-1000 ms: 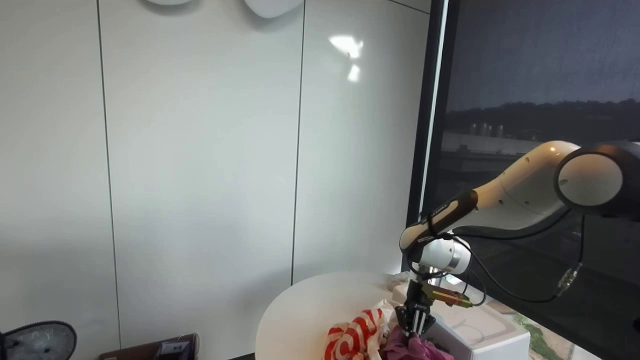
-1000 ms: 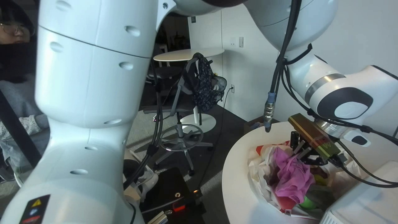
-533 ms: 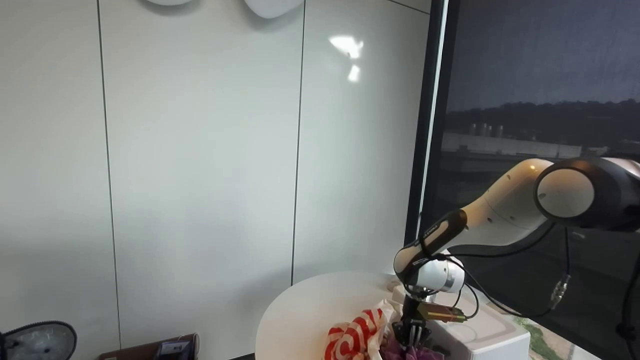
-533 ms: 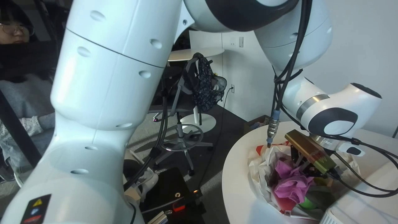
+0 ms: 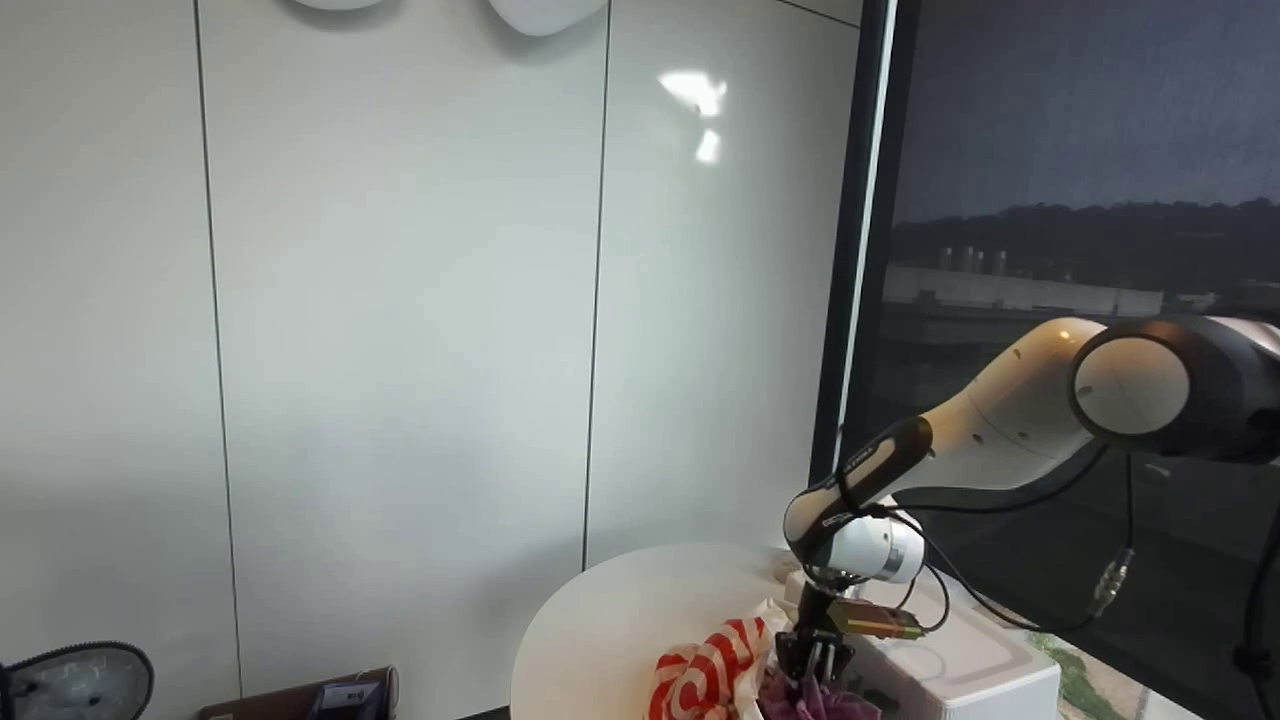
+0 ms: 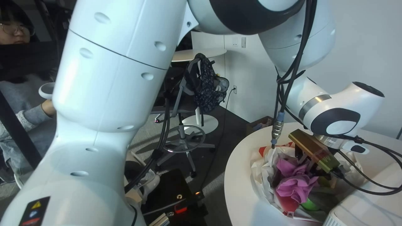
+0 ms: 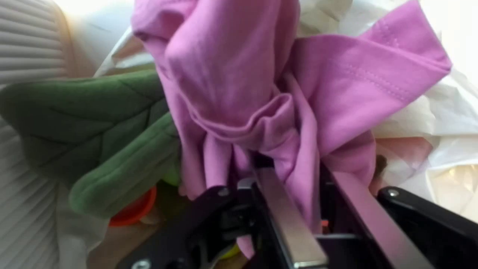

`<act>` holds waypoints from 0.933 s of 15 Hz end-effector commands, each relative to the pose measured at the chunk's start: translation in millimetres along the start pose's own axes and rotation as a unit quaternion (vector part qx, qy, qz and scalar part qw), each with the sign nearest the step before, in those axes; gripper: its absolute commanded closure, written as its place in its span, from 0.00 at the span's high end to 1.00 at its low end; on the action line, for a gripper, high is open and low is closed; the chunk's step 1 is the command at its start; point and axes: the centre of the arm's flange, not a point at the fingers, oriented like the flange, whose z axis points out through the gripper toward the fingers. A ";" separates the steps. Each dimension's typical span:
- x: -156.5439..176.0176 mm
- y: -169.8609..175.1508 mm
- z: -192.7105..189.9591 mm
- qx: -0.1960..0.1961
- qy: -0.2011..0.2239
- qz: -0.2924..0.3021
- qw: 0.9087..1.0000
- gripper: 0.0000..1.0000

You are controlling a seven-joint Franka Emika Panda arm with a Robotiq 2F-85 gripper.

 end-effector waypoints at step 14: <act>-27.9 47.1 -153.3 0.054 0.025 0.157 0.986 0.99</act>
